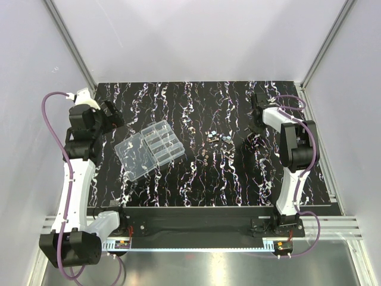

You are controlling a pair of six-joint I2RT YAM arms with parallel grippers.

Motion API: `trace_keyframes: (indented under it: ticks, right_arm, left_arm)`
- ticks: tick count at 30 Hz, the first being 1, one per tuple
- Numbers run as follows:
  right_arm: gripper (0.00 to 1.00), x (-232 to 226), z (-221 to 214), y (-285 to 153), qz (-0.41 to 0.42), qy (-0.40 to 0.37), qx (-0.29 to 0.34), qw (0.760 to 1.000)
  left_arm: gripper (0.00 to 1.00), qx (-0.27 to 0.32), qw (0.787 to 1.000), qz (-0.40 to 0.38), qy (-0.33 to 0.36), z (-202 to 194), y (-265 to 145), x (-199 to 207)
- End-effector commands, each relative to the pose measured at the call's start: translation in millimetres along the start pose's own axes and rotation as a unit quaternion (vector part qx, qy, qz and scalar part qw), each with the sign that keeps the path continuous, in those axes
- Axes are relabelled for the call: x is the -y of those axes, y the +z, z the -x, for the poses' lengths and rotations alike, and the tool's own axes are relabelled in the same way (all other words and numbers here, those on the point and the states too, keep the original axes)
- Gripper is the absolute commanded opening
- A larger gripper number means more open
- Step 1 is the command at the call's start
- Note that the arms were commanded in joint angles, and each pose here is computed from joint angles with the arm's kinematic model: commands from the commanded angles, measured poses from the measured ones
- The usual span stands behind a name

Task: Sort the screws and nuts into containers

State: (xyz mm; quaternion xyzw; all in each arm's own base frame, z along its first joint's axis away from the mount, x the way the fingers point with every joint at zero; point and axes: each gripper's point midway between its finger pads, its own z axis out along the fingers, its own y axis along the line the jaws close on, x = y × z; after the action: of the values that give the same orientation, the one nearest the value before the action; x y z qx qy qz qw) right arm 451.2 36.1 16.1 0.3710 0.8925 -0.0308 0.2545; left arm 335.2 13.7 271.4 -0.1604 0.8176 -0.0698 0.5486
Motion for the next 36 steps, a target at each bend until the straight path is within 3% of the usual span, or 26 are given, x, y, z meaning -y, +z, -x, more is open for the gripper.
trace_keyframes:
  ticks: [1, 3, 7, 12, 15, 21, 27, 28, 30, 36]
  right_arm:
    - [0.10, 12, -10, 2, -0.033, -0.025, -0.010, 0.999]
    - [0.00, 14, -11, -3, -0.036, -0.031, -0.010, 0.999]
    - [0.00, 5, -8, -43, -0.005, -0.057, -0.007, 0.998]
    - [0.00, -70, -19, -126, 0.132, -0.181, 0.035, 0.974]
    - [0.00, -133, -34, -180, 0.231, -0.247, 0.061, 0.939]
    - [0.00, -255, -114, -262, 0.443, -0.378, 0.071, 0.810]
    - [0.00, -321, -173, -276, 0.546, -0.401, 0.034, 0.735]
    - [0.00, -326, -189, -259, 0.544, -0.406, 0.015, 0.734]
    - [0.00, -338, -195, -267, 0.561, -0.406, 0.012, 0.721]
    - [0.00, -332, -229, -249, 0.531, -0.442, 0.003, 0.723]
  left_arm:
    - [0.99, 0.029, 1.000, -0.002, 0.010, 20, -9, 4]
    - [0.99, 0.030, 0.999, -0.003, 0.010, 21, -9, 5]
    - [0.99, 0.039, 0.999, 0.010, 0.011, 24, -12, 0]
    - [0.99, 0.043, 0.999, 0.021, 0.007, 24, -13, -3]
    - [0.99, 0.044, 0.998, 0.032, 0.004, 21, -12, -6]
    - [0.99, 0.059, 0.998, 0.031, 0.001, 25, -20, -3]
    - [0.99, 0.081, 0.996, 0.039, 0.001, 32, -32, -4]
    - [0.99, 0.081, 0.996, 0.039, 0.003, 32, -33, -3]
    - [0.99, 0.085, 0.996, 0.037, 0.006, 33, -35, -1]
    - [0.99, 0.088, 0.995, 0.047, 0.011, 34, -38, -2]
